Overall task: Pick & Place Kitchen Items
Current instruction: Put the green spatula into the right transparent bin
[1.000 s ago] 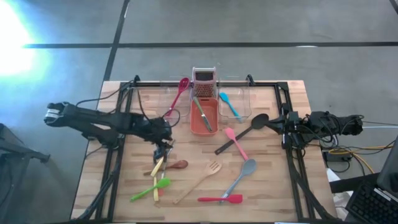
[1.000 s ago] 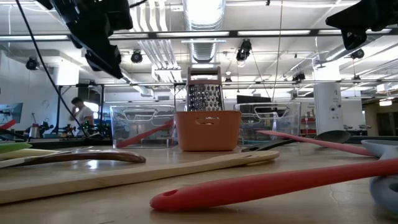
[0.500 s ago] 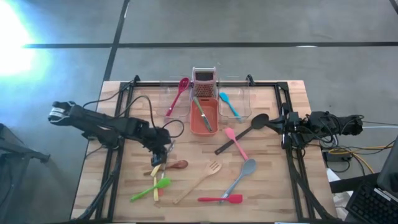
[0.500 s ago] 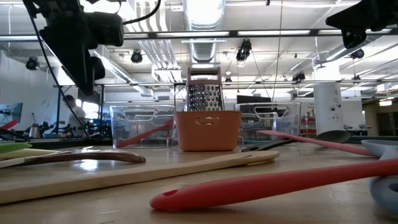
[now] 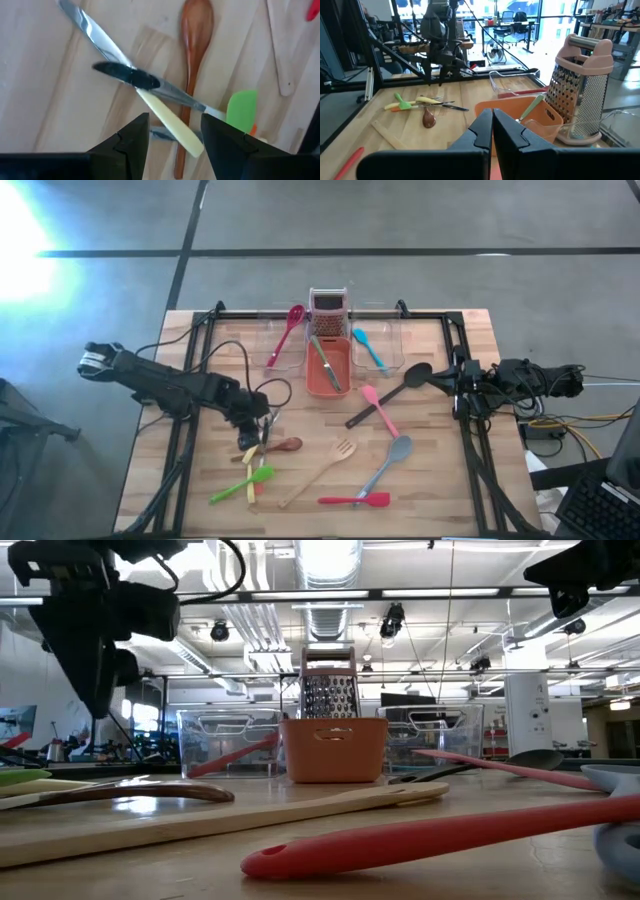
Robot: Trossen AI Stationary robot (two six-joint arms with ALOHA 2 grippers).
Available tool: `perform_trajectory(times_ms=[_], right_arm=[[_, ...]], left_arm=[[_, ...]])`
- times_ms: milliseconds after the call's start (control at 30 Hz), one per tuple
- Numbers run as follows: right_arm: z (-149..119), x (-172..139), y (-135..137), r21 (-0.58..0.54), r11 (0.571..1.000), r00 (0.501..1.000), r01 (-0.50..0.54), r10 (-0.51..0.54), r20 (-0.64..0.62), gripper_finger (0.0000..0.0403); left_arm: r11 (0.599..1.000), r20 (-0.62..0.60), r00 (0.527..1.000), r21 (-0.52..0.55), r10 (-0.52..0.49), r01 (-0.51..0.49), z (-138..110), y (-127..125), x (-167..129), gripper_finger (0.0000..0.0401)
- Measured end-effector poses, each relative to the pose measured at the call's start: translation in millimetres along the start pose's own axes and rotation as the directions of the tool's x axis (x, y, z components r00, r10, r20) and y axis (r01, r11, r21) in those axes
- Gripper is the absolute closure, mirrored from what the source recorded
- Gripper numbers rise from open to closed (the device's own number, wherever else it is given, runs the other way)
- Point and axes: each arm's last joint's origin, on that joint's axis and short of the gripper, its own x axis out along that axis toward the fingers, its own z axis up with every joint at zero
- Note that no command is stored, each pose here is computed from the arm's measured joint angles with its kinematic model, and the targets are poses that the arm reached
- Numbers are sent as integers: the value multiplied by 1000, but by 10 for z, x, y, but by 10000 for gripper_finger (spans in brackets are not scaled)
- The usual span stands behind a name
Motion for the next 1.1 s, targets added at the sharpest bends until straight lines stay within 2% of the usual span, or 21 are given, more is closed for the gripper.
perform_trajectory(times_ms=[167, 300, 600, 867, 1100], right_arm=[[-1, 0, 0, 1, 1000, 1000, 0, 0, 0, 394], [-1, 1, 0, 0, 1000, 1000, 0, 0, 0, 394], [0, 0, 0, 0, 1000, 1000, 0, 0, 0, 394], [-1, 0, 0, -1, 1000, 1000, 0, 0, 0, 394], [0, 0, 0, 1, 1000, 1000, 0, 0, 0, 394]], left_arm=[[997, -73, 996, 68, -41, 46, -92, -66, 21, 220], [990, -87, 995, 123, -52, 63, -153, -152, 29, 222], [980, -100, 992, 172, -78, 95, -235, -268, 45, 222], [984, -133, 982, 92, -136, 149, -326, -399, 58, 223], [993, -95, 989, 31, -112, 115, -477, -548, 73, 223]])
